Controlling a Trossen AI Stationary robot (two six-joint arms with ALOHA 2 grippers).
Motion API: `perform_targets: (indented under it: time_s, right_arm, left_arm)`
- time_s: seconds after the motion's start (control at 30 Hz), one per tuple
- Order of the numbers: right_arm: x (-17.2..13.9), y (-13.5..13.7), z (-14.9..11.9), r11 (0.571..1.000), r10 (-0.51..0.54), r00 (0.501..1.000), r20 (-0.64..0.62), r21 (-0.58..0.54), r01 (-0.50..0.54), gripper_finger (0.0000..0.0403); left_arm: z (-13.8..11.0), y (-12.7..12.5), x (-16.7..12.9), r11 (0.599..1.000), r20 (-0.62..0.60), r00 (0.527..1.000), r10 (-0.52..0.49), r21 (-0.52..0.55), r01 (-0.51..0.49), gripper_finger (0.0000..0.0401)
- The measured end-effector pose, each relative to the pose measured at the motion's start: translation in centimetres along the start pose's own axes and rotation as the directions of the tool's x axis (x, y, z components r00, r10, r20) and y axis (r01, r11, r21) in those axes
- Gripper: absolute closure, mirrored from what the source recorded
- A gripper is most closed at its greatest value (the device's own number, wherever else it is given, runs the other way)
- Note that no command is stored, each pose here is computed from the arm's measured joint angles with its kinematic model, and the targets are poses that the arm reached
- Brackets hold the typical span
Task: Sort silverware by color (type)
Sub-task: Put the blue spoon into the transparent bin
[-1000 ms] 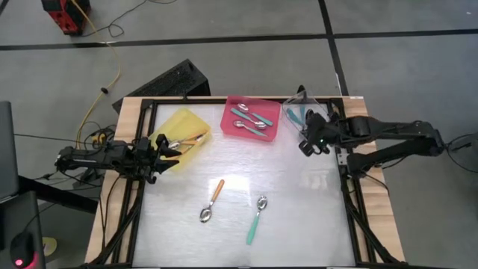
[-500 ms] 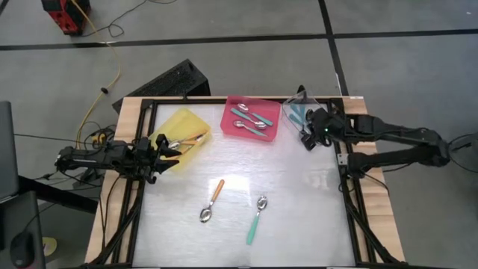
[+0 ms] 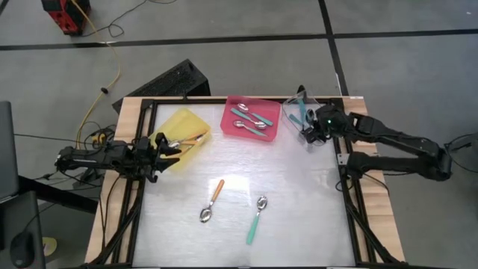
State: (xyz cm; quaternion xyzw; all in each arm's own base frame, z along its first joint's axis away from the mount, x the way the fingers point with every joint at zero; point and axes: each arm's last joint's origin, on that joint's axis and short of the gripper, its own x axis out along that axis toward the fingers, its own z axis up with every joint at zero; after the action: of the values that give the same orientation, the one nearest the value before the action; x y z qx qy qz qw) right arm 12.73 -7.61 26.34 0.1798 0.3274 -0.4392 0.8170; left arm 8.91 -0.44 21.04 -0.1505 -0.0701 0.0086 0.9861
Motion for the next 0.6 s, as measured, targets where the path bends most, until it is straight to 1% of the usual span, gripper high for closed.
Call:
perform_targets:
  time_s: [0.07, 0.3, 0.43, 0.6]
  right_arm:
    - [0.6, -0.3, -0.3, 1.0, -0.017, 1.0, -0.004, 0.018, 0.017, 0.0372]
    - [3.1, -1.1, -1.2, 0.996, -0.001, 0.999, 0.043, 0.091, -0.003, 0.0372]
    - [4.0, -1.8, -1.2, 0.99, 0.036, 0.996, 0.076, 0.13, -0.045, 0.0372]
    - [4.4, -2.4, -0.8, 0.988, 0.073, 0.993, 0.096, 0.129, -0.085, 0.0372]
  left_arm:
    - [0.0, 0.0, 0.0, 1.0, 0.005, 1.0, 0.015, 0.011, -0.015, 0.0253]
    - [0.0, 0.0, 0.0, 1.0, 0.005, 1.0, 0.017, 0.014, -0.017, 0.0253]
    - [0.0, 0.0, 0.0, 1.0, 0.005, 1.0, 0.017, 0.014, -0.017, 0.0253]
    - [0.0, 0.0, 0.0, 1.0, 0.005, 1.0, 0.017, 0.014, -0.017, 0.0253]
